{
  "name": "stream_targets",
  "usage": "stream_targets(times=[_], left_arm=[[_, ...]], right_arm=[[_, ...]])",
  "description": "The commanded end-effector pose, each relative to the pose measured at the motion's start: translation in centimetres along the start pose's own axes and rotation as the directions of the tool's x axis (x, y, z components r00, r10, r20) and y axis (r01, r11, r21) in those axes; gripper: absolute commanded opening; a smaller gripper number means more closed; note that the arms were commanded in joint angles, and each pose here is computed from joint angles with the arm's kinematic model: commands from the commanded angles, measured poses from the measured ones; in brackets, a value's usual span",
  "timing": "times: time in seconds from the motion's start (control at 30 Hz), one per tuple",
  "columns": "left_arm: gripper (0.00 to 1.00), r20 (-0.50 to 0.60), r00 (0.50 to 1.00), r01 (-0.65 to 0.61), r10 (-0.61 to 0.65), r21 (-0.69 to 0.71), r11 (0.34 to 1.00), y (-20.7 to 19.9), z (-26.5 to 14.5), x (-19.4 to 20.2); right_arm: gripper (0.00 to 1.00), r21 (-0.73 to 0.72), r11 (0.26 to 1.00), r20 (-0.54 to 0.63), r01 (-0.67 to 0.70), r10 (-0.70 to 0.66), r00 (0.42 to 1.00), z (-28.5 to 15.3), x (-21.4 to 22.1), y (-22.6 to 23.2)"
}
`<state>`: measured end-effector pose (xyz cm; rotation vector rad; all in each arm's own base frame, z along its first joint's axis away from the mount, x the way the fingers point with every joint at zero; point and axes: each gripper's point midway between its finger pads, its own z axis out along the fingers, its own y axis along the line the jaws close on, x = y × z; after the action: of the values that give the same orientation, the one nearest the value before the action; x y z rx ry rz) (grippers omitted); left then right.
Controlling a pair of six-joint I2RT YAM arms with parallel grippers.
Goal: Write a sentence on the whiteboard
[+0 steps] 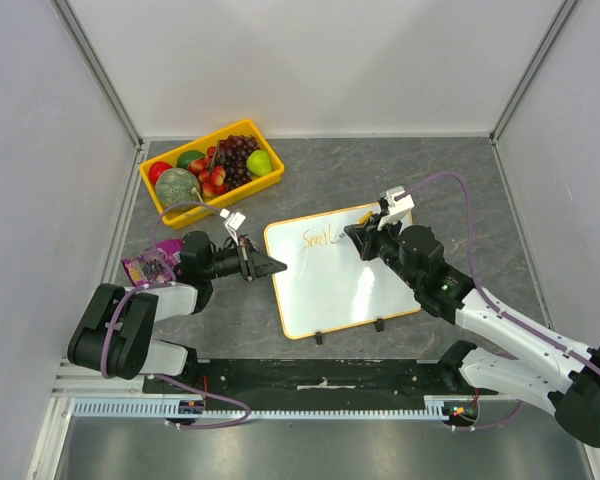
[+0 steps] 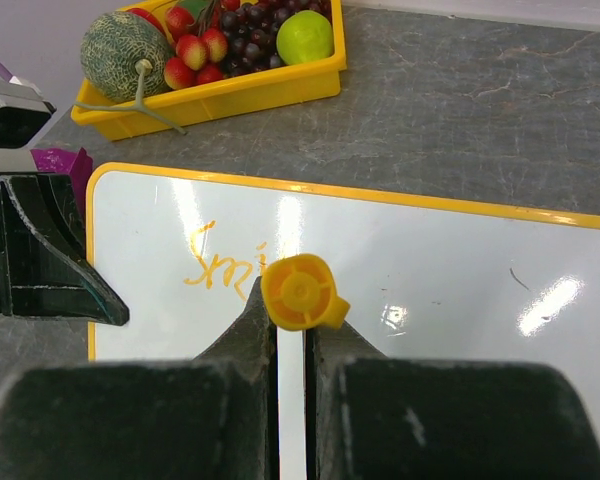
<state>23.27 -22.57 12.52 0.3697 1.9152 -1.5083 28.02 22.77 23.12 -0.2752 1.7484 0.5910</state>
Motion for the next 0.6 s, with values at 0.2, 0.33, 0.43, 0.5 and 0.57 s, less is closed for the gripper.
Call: stream_targets(times=[0.2,0.33,0.43,0.5,0.57], left_arm=[[0.02,-0.057,0.994,-0.099,0.097,-0.021,0.995,1.5,0.1,2.0],[0.02,-0.057,0.993,-0.100,0.099,-0.020,0.995,1.4,0.1,2.0],[0.02,-0.059,0.994,-0.098,0.096,-0.021,0.995,1.5,0.1,2.0],[0.02,-0.059,0.994,-0.098,0.096,-0.021,0.995,1.5,0.1,2.0],[0.02,-0.057,0.993,-0.102,0.100,-0.019,0.995,1.4,0.1,2.0]], right_arm=[[0.00,0.051,0.998,0.031,0.019,-0.020,0.999,0.0,-2.2,-0.7],[0.00,0.029,1.000,0.073,0.007,-0.009,0.997,-0.2,-4.0,0.0],[0.00,0.027,1.000,0.085,0.004,-0.007,0.996,-0.2,-4.5,0.1],[0.00,0.028,1.000,0.082,0.008,-0.010,0.997,0.0,-4.4,0.1],[0.00,0.028,1.000,0.067,0.011,-0.013,0.998,0.2,-3.8,0.1]])
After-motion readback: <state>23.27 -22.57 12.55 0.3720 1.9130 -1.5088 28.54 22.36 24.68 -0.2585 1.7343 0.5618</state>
